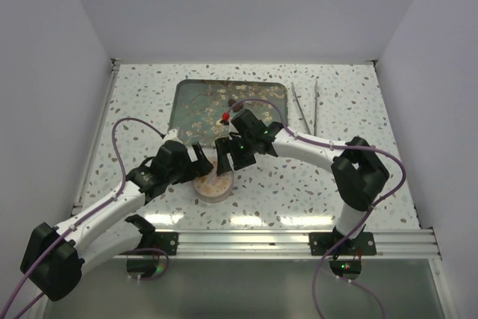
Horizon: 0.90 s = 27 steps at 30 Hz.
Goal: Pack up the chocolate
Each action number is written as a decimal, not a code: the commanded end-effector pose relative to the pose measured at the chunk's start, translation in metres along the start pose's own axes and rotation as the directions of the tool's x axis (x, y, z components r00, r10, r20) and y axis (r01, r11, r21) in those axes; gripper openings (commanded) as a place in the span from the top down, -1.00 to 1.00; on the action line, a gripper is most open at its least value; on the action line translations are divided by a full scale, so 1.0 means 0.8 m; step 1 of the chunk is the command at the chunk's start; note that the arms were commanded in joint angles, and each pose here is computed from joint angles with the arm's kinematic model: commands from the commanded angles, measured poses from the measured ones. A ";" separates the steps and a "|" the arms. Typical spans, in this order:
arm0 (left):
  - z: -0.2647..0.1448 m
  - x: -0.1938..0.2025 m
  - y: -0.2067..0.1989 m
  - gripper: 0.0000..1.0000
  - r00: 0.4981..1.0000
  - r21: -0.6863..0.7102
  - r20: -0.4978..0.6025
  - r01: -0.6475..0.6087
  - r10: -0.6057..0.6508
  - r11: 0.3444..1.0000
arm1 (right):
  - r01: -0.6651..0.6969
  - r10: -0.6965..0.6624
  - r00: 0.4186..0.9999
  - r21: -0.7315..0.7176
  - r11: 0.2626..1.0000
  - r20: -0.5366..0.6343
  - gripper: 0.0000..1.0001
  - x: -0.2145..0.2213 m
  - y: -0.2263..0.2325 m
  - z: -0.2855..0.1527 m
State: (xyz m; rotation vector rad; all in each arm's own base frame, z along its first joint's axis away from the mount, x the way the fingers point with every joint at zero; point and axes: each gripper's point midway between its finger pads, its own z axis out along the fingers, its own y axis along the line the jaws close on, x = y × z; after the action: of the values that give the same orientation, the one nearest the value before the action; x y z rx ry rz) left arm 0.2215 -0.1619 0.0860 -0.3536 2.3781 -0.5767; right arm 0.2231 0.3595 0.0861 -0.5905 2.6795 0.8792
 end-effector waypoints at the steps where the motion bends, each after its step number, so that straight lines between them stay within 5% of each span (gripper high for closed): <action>1: -0.007 -0.018 -0.007 -1.00 0.999 -0.003 0.044 0.022 -0.022 1.000 | 0.029 -0.029 0.997 -0.005 1.000 0.074 -0.50 -0.026 0.006 -0.013; 27: 0.005 -0.013 0.006 -1.00 0.999 -0.062 0.036 0.038 -0.036 0.997 | 0.016 -0.020 0.995 0.044 0.999 0.094 -0.57 -0.047 -0.016 0.005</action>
State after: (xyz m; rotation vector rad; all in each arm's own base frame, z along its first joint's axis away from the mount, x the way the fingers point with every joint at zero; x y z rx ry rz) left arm 0.2199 -0.1542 0.0738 -0.3977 2.4142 -0.5080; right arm 0.2442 0.3594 0.0816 -0.5616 2.6591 0.8354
